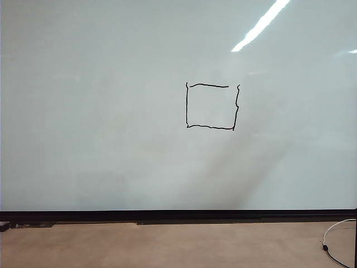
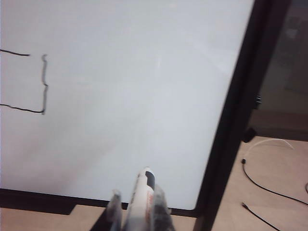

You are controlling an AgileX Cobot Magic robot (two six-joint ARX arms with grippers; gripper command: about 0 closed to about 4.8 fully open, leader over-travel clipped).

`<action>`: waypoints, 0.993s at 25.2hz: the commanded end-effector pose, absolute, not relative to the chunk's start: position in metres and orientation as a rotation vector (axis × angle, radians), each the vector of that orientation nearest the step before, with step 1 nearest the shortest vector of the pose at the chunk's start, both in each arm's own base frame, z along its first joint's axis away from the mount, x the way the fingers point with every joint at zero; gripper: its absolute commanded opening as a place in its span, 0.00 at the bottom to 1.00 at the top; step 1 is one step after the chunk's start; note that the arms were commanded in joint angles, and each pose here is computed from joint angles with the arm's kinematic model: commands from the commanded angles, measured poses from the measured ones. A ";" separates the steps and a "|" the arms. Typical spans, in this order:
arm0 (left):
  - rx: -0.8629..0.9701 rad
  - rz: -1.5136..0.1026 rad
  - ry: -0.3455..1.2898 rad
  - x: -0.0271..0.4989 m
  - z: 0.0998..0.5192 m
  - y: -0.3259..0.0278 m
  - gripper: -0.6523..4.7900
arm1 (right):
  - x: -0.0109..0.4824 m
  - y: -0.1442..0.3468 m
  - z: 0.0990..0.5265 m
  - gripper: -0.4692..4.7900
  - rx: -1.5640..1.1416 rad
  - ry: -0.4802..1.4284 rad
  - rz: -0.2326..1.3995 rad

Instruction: Pick up the pen on the shelf to the right of the whiteboard and draw a rectangle.

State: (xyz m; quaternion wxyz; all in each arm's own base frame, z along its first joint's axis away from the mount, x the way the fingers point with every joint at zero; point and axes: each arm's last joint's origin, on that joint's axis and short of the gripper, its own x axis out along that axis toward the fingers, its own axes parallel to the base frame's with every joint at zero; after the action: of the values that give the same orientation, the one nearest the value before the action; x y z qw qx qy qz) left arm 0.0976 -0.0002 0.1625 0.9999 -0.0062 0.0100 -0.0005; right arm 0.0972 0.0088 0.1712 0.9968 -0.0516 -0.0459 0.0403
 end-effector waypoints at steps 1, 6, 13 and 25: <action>-0.008 -0.005 0.011 0.097 0.164 0.000 0.11 | 0.097 0.006 0.175 0.08 -0.097 -0.116 0.062; -0.008 -0.005 0.011 0.097 0.164 0.000 0.11 | 0.097 0.002 0.175 0.08 -0.103 -0.120 0.016; -0.008 -0.005 0.011 0.098 0.164 0.000 0.11 | 0.096 -0.005 0.178 0.08 -0.098 -0.151 -0.038; -0.008 -0.005 0.011 0.097 0.164 0.000 0.11 | 0.097 -0.007 0.175 0.08 -0.081 -0.116 -0.093</action>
State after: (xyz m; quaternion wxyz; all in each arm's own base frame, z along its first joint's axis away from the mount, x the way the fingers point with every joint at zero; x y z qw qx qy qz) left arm 0.0976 -0.0002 0.1625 0.9999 -0.0060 0.0100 -0.0005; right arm 0.0969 -0.0070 0.1746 0.9962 -0.0426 -0.0596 -0.0467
